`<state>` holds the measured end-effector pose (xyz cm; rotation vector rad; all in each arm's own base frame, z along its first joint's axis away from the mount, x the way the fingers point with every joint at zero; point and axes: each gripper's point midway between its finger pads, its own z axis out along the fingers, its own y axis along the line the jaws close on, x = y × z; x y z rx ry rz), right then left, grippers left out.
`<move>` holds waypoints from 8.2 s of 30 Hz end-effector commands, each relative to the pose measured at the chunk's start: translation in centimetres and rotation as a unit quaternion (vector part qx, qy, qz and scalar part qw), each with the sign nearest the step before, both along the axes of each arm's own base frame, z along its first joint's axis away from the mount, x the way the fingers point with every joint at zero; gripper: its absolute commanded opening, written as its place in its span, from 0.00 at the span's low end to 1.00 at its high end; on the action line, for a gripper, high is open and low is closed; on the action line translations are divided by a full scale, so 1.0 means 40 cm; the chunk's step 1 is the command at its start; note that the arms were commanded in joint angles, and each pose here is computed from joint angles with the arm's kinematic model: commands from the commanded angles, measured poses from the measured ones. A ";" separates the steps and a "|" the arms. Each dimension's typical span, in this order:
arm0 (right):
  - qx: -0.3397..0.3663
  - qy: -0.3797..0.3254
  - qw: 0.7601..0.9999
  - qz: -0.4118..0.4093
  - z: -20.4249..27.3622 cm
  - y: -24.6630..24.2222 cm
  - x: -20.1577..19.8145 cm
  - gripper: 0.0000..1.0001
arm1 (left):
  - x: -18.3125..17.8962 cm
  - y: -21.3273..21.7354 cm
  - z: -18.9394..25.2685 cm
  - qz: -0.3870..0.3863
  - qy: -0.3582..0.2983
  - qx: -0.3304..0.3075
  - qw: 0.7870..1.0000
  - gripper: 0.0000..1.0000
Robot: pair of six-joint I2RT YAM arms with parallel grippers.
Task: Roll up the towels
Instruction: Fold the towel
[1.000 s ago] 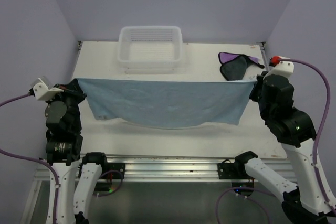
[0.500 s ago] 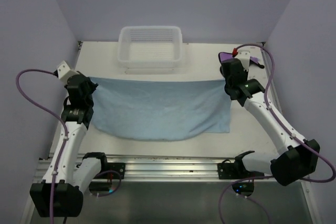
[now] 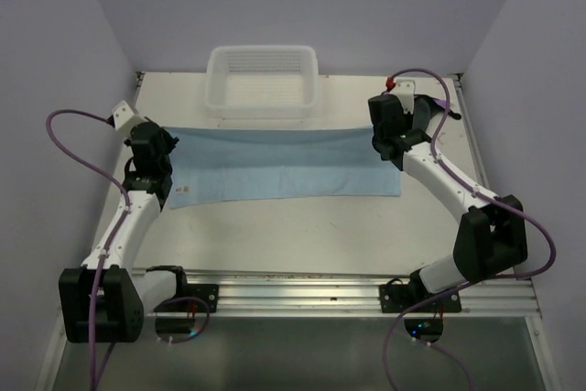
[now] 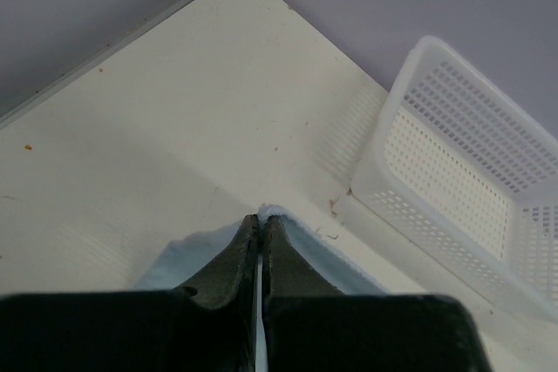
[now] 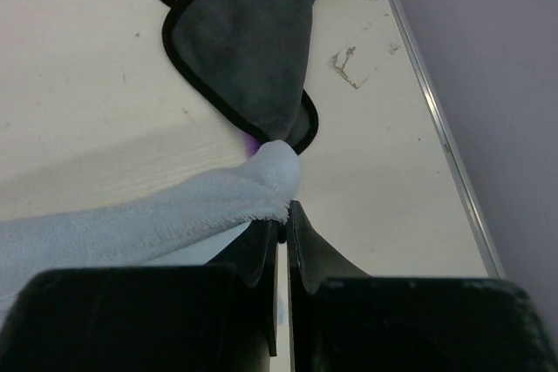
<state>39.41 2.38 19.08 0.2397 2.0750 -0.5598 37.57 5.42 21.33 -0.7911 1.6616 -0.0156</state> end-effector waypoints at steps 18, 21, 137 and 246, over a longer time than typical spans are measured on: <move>0.005 0.051 0.998 -0.022 -0.186 -0.042 -0.073 0.00 | -0.108 0.021 -0.177 0.026 0.008 -0.002 1.000 0.00; 0.003 0.061 0.998 -0.024 -0.207 -0.046 -0.086 0.00 | -0.117 0.020 -0.194 0.025 0.009 -0.003 1.000 0.00; 0.347 0.131 0.922 -0.111 -0.437 -0.072 -0.216 0.09 | -0.139 -0.153 0.121 -0.171 0.006 0.154 0.973 0.76; 0.384 0.017 0.863 0.327 0.140 0.837 -0.069 0.00 | -0.182 -0.281 0.135 -0.252 -0.025 0.134 0.958 1.00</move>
